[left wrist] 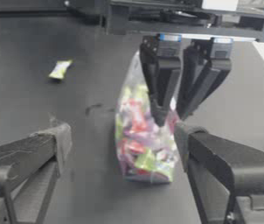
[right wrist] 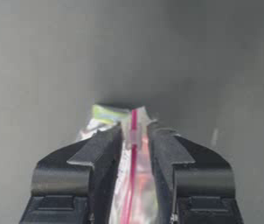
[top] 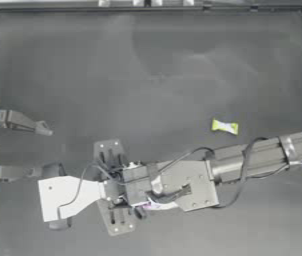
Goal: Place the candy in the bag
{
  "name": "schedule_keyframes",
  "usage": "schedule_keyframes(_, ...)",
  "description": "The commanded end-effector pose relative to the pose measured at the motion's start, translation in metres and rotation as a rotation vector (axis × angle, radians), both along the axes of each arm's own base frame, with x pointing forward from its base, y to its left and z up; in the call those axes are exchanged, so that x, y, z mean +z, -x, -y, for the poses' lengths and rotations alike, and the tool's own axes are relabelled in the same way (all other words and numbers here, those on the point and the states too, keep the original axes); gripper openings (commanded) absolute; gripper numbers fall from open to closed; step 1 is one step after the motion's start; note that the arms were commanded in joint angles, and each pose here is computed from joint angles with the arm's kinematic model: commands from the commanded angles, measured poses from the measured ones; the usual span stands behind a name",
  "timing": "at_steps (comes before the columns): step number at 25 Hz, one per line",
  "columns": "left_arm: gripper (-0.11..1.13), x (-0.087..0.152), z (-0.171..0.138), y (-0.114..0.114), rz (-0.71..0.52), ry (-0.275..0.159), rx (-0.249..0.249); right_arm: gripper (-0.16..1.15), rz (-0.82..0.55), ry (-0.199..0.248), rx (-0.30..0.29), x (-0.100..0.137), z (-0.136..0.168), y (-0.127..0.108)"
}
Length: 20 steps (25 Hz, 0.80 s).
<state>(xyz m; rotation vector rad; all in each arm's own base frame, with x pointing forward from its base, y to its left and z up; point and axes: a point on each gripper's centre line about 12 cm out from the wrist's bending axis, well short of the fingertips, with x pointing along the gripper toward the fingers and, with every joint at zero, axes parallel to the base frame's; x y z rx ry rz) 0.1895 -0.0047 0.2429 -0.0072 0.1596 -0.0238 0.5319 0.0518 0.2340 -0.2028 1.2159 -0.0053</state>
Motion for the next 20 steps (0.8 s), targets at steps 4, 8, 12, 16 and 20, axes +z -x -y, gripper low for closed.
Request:
schedule_keyframes(4,1.0,0.004,0.0003,-0.0014,0.014,0.002,-0.001,0.63,0.063,-0.004,0.001,0.0254,0.0003,-0.0016)
schedule_keyframes(8,1.0,0.0025,0.0003,-0.0008,0.011,0.002,-0.001,0.48,0.06,-0.003,0.0,0.0258,0.0003,-0.0013)
schedule_keyframes(12,1.0,0.0042,0.0002,0.0008,0.021,0.004,-0.001,0.35,0.052,-0.002,0.003,0.0231,-0.0004,-0.0004)
schedule_keyframes(16,1.0,0.0031,0.0001,0.005,0.032,0.01,0.0,0.3,0.048,0.007,0.003,0.0217,0.0013,-0.0001)
schedule_keyframes(20,1.0,0.0008,-0.0002,0.0068,0.03,0.032,0.006,0.2,0.061,0.02,0.008,0.0247,0.0019,-0.0003)
